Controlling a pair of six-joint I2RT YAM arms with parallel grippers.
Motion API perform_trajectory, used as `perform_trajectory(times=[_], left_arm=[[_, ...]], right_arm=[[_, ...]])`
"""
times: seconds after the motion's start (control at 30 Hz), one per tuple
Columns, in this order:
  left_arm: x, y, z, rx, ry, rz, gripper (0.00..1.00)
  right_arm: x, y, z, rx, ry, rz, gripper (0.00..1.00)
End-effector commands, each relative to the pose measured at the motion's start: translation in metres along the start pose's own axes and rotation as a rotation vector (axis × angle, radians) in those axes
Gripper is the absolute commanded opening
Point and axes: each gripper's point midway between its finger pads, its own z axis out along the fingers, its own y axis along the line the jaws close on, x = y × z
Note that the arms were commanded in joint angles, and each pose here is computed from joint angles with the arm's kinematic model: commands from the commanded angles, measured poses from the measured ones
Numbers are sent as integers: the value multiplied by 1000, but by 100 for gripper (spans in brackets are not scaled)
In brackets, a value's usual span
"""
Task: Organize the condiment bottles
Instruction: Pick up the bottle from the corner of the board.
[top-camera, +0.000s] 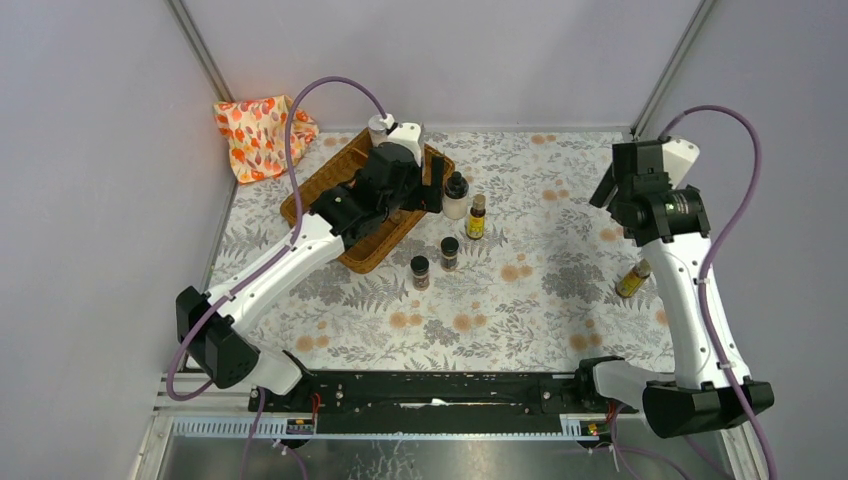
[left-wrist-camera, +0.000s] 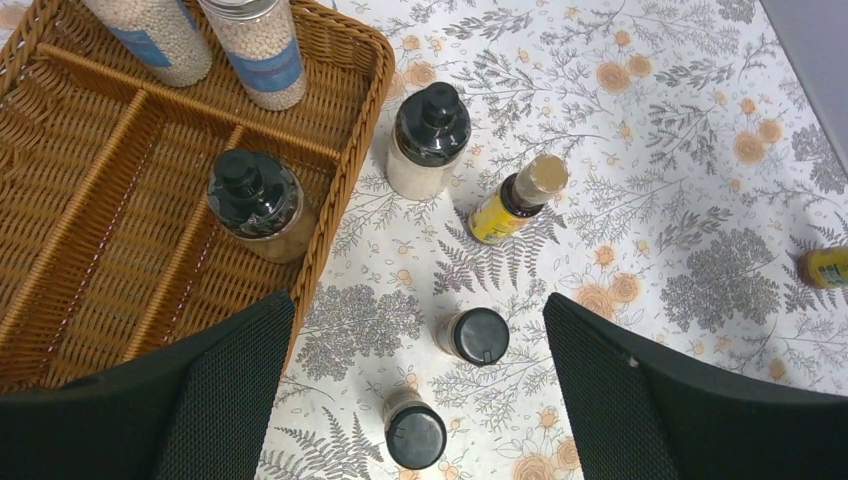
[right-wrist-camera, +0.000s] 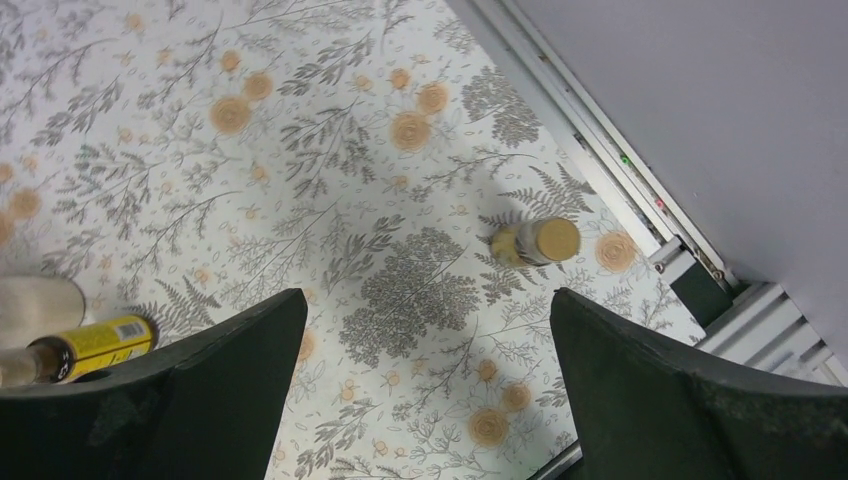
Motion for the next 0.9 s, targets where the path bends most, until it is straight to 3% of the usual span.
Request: perform_trajectory(times=[0.0, 0.53, 0.87], left_arm=[[-6, -9, 1, 34, -14, 46, 99], [15, -20, 9, 105, 15, 79, 99], [19, -22, 8, 123, 22, 85, 99]], right_arm=[[11, -25, -3, 68, 38, 75, 100], [58, -89, 2, 282, 99, 205, 99], [78, -88, 27, 303, 133, 286, 94]])
